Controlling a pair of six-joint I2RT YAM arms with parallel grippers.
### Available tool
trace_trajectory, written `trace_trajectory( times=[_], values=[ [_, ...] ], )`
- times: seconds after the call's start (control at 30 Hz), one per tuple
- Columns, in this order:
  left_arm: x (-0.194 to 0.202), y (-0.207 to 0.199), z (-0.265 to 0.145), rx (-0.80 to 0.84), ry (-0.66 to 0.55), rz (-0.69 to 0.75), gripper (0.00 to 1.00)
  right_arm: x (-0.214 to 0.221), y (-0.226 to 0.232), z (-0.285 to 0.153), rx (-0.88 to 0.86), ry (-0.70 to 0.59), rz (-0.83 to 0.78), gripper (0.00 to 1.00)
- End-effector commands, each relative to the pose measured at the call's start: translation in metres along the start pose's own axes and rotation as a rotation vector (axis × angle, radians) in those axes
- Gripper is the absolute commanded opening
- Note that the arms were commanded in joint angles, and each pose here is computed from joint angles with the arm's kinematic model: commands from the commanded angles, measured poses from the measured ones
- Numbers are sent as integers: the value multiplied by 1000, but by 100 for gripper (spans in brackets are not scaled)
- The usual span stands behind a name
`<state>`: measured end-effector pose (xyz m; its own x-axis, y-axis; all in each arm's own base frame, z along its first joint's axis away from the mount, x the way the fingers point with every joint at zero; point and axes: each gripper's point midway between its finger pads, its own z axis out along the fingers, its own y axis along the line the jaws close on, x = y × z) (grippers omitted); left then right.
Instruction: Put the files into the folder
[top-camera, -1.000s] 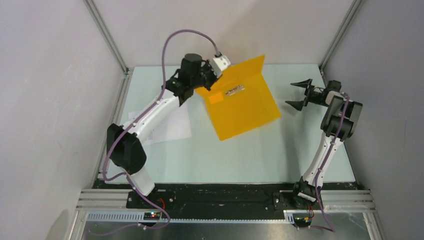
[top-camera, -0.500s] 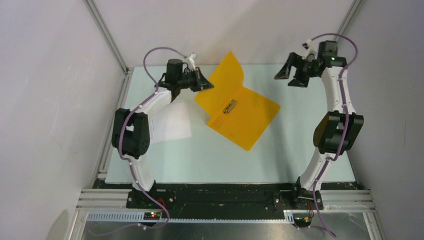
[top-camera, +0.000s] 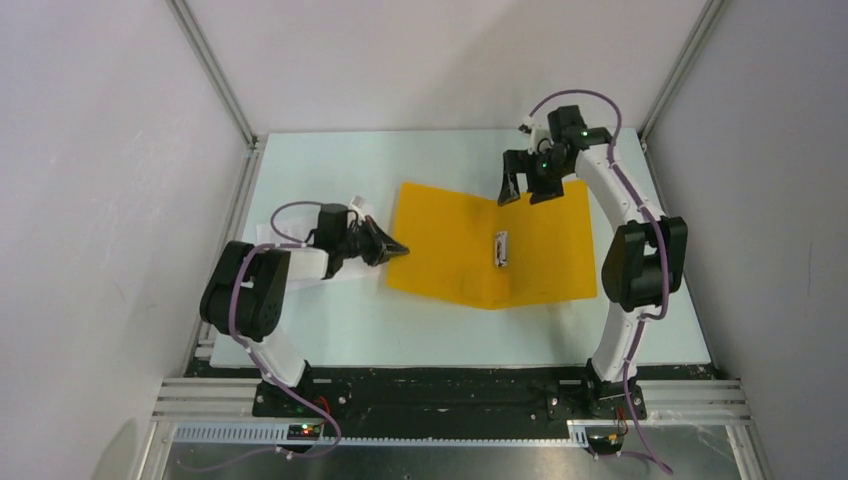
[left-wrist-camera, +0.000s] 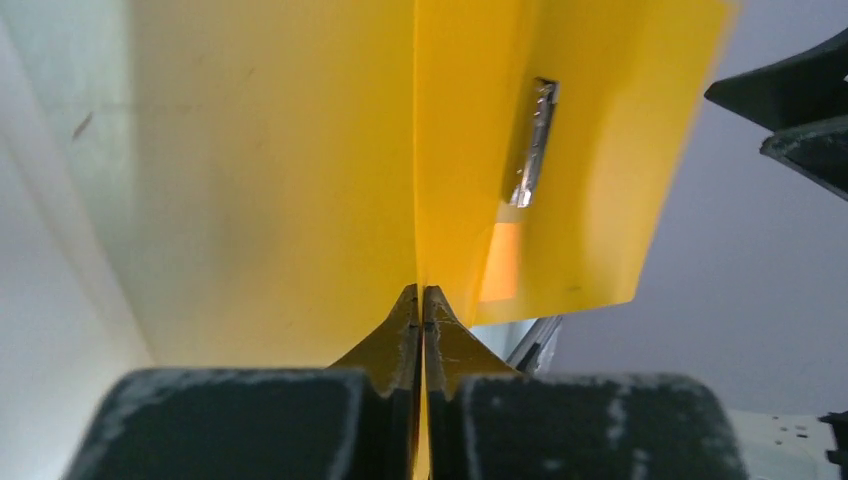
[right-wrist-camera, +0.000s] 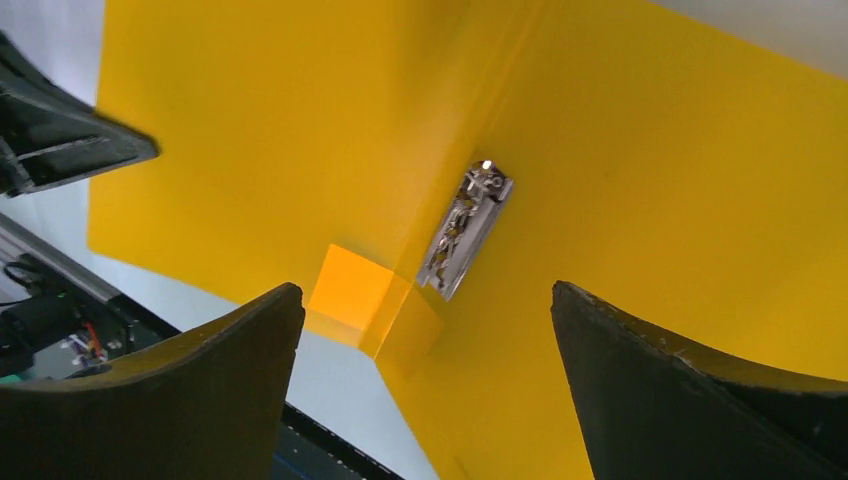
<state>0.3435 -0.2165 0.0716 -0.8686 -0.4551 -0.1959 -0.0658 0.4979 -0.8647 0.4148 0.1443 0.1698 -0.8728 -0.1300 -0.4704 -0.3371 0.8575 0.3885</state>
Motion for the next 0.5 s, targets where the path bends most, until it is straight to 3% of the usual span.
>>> trace_trajectory(
  times=[0.0, 0.1, 0.13, 0.27, 0.37, 0.4, 0.43, 0.47],
  values=[
    [6, -14, -8, 29, -44, 17, 12, 24, -17, 34, 87, 78, 25, 97],
    [19, -13, -8, 17, -32, 42, 23, 49, -37, 46, 184, 142, 42, 88],
    [18, -17, -11, 21, -44, 64, 36, 53, -39, 49, 196, 153, 43, 87],
    [12, -24, -20, -5, -83, 162, 59, 75, -50, 62, 247, 211, 42, 83],
    [-13, -39, -28, -86, -130, 282, 66, 76, -48, 66, 256, 214, 17, 82],
    [-11, -27, -31, -170, -100, 341, 70, 74, -48, 66, 256, 211, 2, 82],
    [-40, -41, -35, -234, -186, 401, 73, 69, -44, 66, 254, 200, -15, 81],
    [-44, -36, -39, -299, -172, 470, 76, 66, -44, 65, 264, 196, -35, 81]
  ],
)
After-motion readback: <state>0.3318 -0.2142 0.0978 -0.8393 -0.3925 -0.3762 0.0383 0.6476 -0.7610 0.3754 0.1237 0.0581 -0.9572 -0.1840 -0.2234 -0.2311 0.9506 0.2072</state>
